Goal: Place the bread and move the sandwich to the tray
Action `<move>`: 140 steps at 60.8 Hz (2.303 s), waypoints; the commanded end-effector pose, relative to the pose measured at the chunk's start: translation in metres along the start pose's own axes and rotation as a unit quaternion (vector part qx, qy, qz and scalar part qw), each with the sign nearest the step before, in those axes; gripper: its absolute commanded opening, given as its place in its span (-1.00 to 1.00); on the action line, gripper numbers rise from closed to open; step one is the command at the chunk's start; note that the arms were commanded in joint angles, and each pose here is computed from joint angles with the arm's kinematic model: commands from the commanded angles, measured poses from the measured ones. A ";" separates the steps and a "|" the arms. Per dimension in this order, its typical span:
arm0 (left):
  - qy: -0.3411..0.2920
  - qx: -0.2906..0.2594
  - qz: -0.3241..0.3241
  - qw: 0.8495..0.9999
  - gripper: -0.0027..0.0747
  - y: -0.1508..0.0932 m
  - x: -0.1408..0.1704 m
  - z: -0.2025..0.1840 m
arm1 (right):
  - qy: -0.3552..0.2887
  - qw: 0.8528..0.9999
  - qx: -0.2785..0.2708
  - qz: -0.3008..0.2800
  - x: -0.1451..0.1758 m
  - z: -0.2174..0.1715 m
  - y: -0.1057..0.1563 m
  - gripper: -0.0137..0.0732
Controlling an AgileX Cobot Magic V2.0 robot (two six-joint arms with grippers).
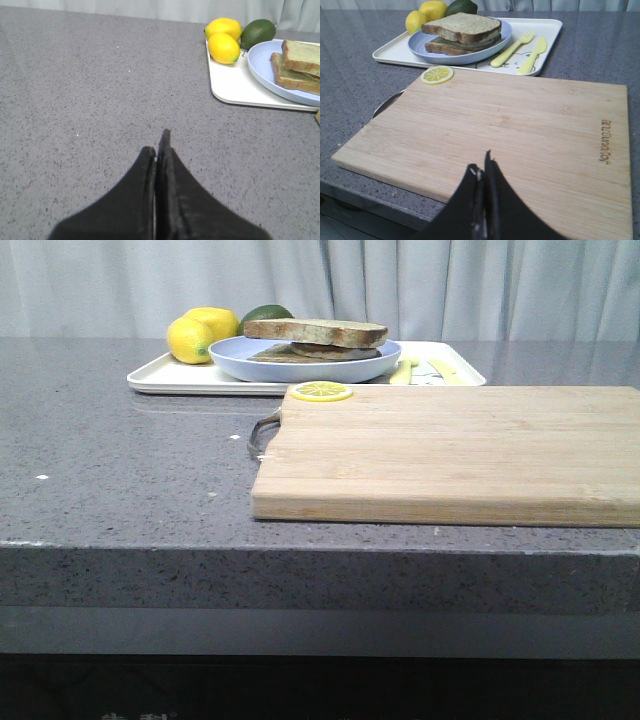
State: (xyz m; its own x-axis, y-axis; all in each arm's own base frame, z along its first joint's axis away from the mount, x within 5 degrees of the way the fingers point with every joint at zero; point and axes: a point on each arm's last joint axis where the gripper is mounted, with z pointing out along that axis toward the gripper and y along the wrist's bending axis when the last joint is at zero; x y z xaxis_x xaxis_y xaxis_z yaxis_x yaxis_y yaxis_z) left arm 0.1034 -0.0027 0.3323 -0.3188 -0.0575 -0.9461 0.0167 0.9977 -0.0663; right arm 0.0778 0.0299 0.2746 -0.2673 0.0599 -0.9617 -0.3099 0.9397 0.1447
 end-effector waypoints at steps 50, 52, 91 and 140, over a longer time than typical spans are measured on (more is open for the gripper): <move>-0.056 0.003 -0.008 0.998 -0.98 -0.001 0.006 -0.019 | -0.037 0.999 0.010 0.001 -0.013 -0.001 -0.001 -0.85; -0.057 0.003 -0.008 0.998 -0.98 -0.001 0.006 -0.019 | -0.037 0.999 0.010 0.001 -0.013 -0.001 -0.001 -0.85; -0.159 -0.003 -0.055 0.986 -0.98 0.008 0.113 -0.015 | -0.037 0.999 0.010 0.001 -0.013 -0.001 -0.001 -0.85; -0.178 0.049 -0.053 0.981 -0.98 0.005 0.134 -0.007 | -0.036 0.999 0.010 0.001 -0.013 -0.001 -0.001 -0.85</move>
State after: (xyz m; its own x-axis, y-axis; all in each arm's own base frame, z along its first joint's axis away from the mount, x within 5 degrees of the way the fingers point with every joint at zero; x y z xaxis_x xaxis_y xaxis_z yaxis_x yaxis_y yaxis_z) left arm 0.0558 -0.0064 0.1990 -0.0728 -0.1640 -0.9838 0.0858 0.9817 -0.1700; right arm 0.0778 0.0299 0.2746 -0.2673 0.0599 -0.9617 -0.3099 0.9397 0.1447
